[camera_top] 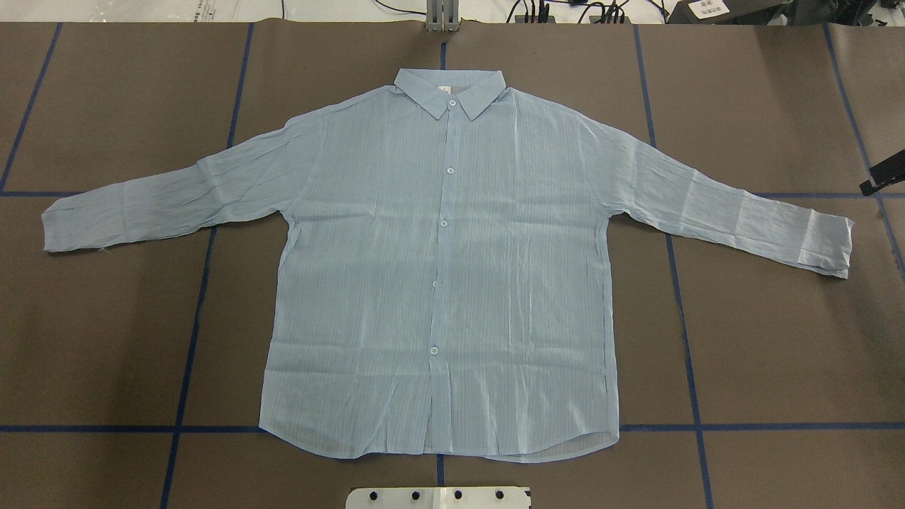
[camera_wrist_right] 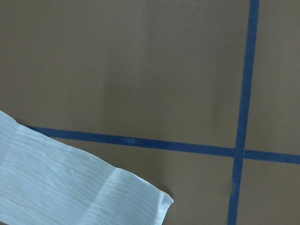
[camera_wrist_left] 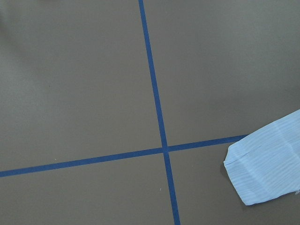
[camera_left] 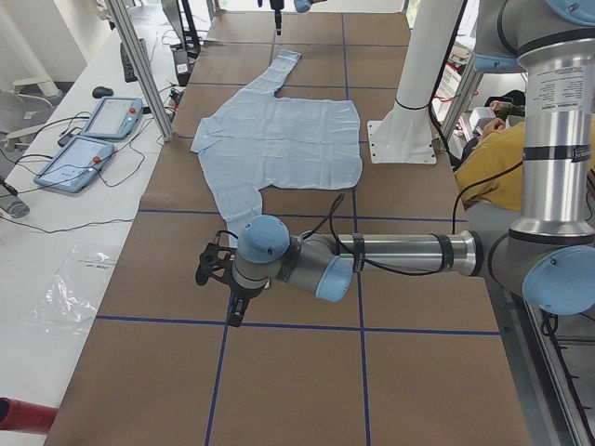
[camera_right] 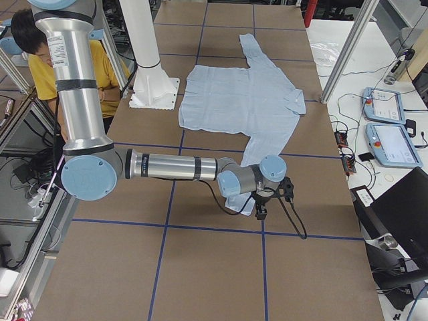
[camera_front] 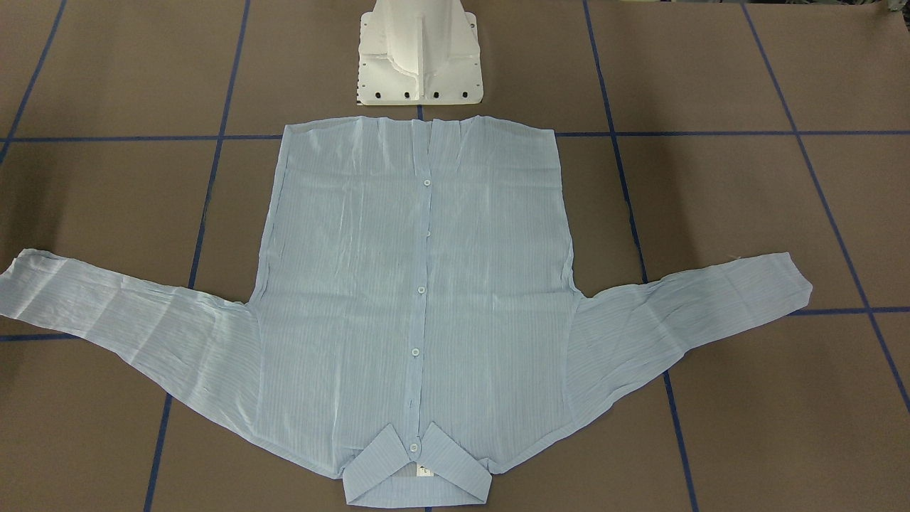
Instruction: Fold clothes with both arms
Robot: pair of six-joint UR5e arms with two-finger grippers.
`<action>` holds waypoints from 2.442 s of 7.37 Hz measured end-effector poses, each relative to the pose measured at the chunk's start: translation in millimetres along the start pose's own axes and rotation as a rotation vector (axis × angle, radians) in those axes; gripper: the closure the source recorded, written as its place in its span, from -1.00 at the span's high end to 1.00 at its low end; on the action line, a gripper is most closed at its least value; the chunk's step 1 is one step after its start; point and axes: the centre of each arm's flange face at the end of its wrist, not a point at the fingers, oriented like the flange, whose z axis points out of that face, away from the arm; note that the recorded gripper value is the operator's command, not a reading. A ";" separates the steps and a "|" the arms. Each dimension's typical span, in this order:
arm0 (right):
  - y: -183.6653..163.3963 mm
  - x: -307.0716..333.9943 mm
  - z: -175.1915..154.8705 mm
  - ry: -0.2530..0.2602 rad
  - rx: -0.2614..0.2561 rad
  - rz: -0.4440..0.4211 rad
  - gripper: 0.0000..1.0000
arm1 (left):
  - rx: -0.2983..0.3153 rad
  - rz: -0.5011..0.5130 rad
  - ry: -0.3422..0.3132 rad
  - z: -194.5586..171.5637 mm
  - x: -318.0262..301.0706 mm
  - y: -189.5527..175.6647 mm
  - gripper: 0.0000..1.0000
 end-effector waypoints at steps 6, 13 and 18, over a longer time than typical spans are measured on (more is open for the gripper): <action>-2.7 5.5 40.1 -0.032 -0.067 0.008 0.84 | 0.010 -0.012 0.003 0.3 -0.6 4.8 0.99; 7.2 15.3 69.1 -0.045 -0.067 -0.035 0.04 | 0.013 -0.012 0.004 -0.8 0.7 4.1 0.99; 8.1 13.8 72.4 -0.045 -0.074 -0.036 -1.00 | 0.015 -0.010 0.003 -1.4 1.2 3.9 0.99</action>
